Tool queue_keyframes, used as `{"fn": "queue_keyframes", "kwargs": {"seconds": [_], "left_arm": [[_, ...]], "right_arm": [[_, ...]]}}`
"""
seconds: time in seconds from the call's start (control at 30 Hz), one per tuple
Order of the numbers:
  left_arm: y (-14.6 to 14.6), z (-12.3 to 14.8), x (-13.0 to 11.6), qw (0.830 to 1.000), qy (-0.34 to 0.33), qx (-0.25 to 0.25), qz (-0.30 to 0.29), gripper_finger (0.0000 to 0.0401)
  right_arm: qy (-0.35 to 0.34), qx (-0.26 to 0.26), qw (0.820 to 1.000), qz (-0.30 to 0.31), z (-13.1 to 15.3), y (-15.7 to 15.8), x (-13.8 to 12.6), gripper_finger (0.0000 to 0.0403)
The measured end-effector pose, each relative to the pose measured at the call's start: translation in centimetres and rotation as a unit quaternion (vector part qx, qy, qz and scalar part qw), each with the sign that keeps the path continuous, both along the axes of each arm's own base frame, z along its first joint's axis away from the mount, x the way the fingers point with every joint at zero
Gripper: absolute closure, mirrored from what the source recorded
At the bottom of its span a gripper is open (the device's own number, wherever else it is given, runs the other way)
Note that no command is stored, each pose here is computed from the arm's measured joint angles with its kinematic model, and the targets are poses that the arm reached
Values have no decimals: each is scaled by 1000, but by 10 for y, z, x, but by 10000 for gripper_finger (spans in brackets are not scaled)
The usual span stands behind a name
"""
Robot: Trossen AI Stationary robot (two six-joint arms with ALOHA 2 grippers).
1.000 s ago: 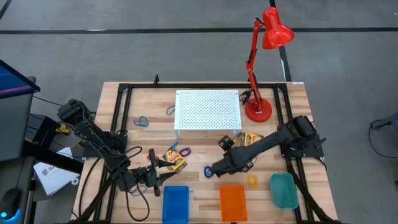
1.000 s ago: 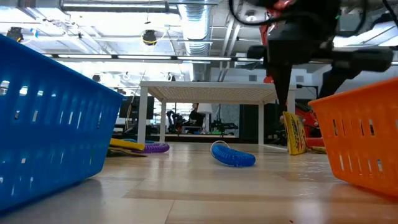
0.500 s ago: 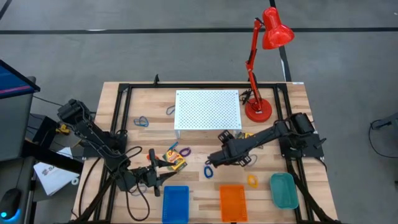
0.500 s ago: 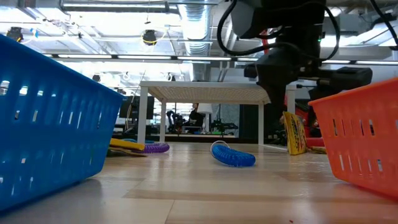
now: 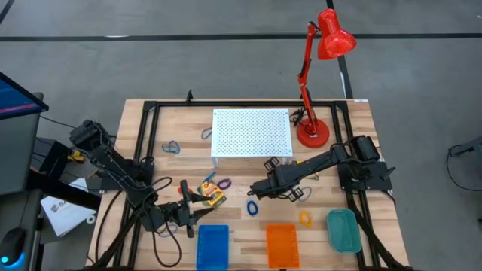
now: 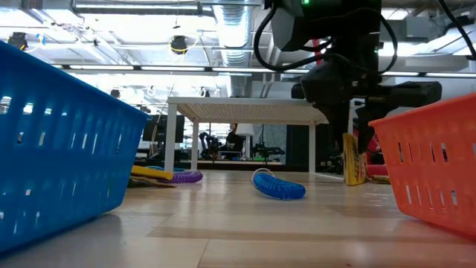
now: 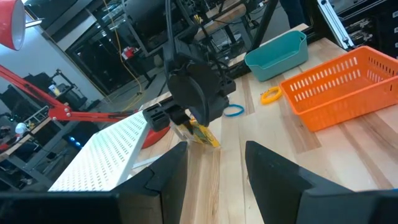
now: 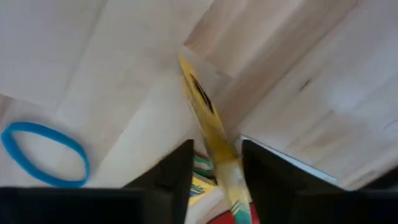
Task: Pick & Place Office Desk Supplies
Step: Put the yellow crayon box into the green bin
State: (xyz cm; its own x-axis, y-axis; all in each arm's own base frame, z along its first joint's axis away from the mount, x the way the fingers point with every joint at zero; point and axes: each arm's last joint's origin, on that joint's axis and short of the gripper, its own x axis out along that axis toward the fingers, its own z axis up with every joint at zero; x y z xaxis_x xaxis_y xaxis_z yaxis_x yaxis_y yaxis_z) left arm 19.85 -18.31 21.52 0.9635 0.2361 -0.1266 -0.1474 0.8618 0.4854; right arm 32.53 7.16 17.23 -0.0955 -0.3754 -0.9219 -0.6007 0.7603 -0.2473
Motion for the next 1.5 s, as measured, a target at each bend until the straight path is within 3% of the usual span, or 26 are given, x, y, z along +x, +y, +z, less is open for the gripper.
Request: {"fn": "queue_keyframes", "kwargs": {"seconds": [0.27,0.67,0.93,1.23,1.5], "left_arm": [[0,0,0,1000,-1,-3,0,247],[0,0,0,1000,-1,-4,0,247],[0,0,0,1000,0,-3,0,247],[0,-1,0,1000,2,0,0,247],[1,-1,0,1000,3,5,1,247]], "right_arm": [[6,5,1000,6,0,5,-2,378],[11,-32,999,21,2,39,-18,369],[-42,-37,998,5,36,82,-24,377],[-118,-7,989,-90,93,130,-42,373],[-110,61,969,-213,102,157,-64,370]]}}
